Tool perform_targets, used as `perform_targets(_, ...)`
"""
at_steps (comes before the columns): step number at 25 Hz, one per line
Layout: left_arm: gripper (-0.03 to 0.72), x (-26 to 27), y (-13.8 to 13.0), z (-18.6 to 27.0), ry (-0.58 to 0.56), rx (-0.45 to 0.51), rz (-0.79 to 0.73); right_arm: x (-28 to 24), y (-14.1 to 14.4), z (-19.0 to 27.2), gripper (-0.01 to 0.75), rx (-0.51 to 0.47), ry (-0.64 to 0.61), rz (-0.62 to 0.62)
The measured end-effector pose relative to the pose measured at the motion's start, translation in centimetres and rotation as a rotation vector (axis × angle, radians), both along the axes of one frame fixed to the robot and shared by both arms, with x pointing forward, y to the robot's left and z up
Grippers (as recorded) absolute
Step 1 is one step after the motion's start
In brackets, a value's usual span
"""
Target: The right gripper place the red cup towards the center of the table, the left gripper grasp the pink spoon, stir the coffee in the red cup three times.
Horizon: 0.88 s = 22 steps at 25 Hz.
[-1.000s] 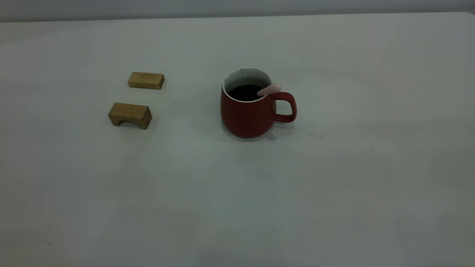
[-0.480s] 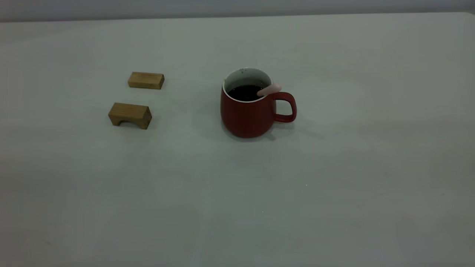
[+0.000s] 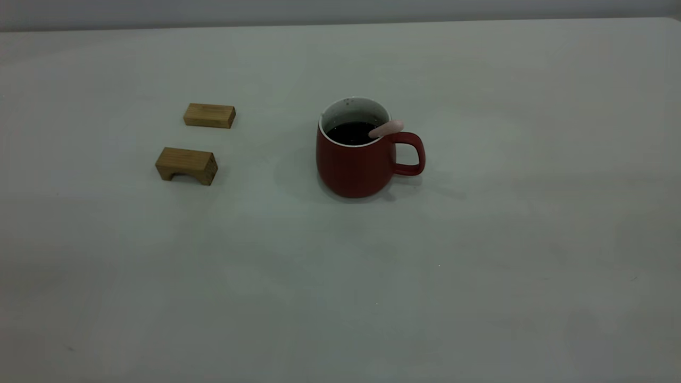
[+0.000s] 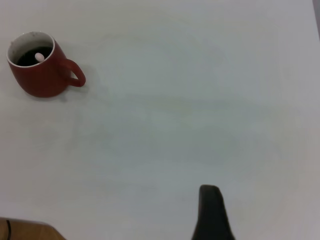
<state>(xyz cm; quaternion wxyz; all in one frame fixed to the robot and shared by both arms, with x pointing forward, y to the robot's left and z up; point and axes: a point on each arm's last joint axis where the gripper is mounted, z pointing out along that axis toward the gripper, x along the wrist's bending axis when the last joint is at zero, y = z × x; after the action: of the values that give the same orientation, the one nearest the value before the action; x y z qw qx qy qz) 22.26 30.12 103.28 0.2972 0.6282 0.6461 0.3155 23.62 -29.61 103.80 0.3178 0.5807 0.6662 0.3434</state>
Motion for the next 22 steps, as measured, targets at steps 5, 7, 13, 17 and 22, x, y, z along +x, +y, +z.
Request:
perform_targets(5, 0.345, -0.01, 0.08, -0.01, 0.002, 0.000, -0.051, 0.00, 0.00, 0.00, 0.583, 0.000, 0.000, 0.000)
perform_targets(7, 0.345, 0.00, 0.10, -0.01, 0.002, 0.000, -0.060, 0.00, 0.00, 0.00, 0.583, 0.000, 0.000, 0.000)
perform_targets(13, 0.345, 0.00, 0.10, -0.01, 0.002, 0.000, -0.060, 0.00, 0.00, 0.00, 0.583, 0.000, 0.000, 0.000)
perform_targets(17, 0.345, 0.00, 0.10, -0.01, 0.002, 0.000, -0.060, 0.00, 0.00, 0.00, 0.583, 0.000, 0.000, 0.000)
perform_targets(22, 0.345, 0.00, 0.10, -0.01, 0.002, 0.000, -0.060, 0.00, 0.00, 0.00, 0.583, 0.000, 0.000, 0.000)
